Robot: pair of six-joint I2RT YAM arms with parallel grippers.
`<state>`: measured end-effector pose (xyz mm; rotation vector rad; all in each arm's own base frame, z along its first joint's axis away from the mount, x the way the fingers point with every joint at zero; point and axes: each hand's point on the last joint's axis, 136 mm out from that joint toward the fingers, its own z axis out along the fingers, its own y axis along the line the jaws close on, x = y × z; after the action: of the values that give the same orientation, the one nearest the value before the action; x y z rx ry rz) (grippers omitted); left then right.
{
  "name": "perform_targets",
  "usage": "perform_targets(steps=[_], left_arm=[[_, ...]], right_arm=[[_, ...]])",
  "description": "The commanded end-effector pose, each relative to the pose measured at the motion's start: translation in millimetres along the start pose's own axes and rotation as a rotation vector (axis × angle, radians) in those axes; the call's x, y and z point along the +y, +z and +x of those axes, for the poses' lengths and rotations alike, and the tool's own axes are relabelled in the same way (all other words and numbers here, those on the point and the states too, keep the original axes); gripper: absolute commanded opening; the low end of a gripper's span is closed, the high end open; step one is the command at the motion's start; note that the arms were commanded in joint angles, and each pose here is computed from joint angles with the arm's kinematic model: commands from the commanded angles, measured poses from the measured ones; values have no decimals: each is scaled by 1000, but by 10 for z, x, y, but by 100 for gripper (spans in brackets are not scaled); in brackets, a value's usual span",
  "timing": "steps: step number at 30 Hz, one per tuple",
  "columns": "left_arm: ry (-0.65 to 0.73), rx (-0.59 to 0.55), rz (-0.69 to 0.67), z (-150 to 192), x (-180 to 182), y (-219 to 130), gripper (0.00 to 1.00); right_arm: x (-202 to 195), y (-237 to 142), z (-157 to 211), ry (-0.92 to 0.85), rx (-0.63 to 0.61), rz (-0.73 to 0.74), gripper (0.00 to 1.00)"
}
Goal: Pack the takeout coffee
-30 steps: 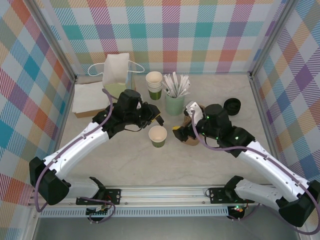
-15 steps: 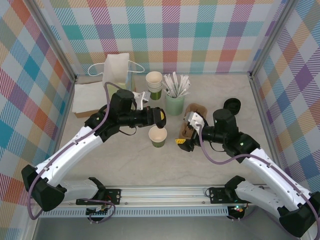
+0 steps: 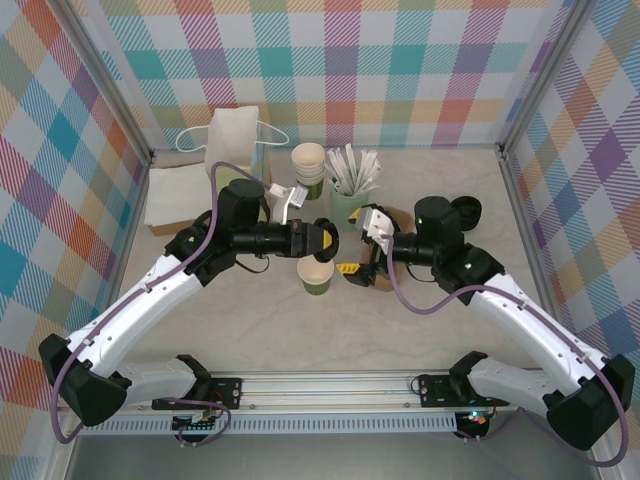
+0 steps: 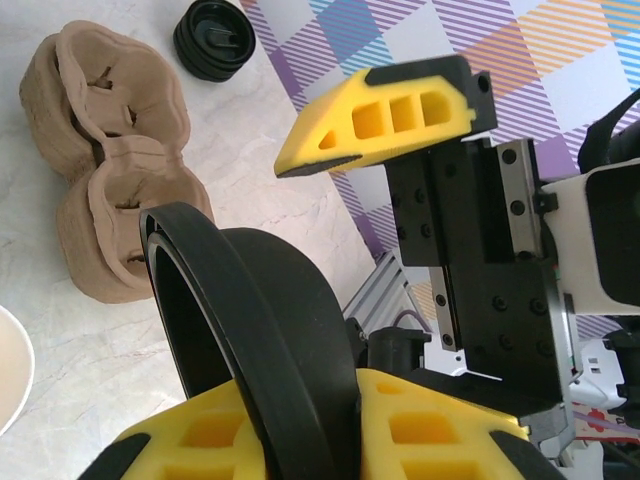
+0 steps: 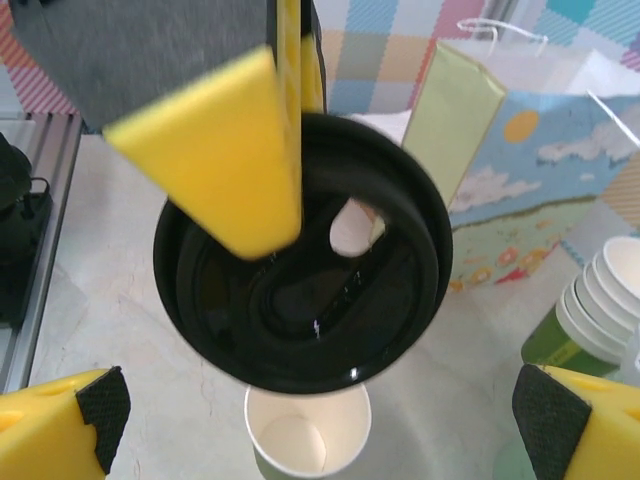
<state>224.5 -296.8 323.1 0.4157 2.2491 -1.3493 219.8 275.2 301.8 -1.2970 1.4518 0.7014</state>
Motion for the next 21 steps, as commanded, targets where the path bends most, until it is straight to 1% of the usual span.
perform_targets(steps=[1,10,16,21], left_arm=[[64,-30,65,-80,-206,-102,1],[64,-36,74,-99,-236,-112,0],[67,-38,80,-102,-254,-121,0],[69,-34,90,-100,-268,-114,0]], right_arm=[[14,5,-248,-60,-81,-50,100],[16,108,-311,-53,-95,-81,100],[40,150,-307,-40,-90,-105,93],[64,176,-315,-25,-91,-129,90]])
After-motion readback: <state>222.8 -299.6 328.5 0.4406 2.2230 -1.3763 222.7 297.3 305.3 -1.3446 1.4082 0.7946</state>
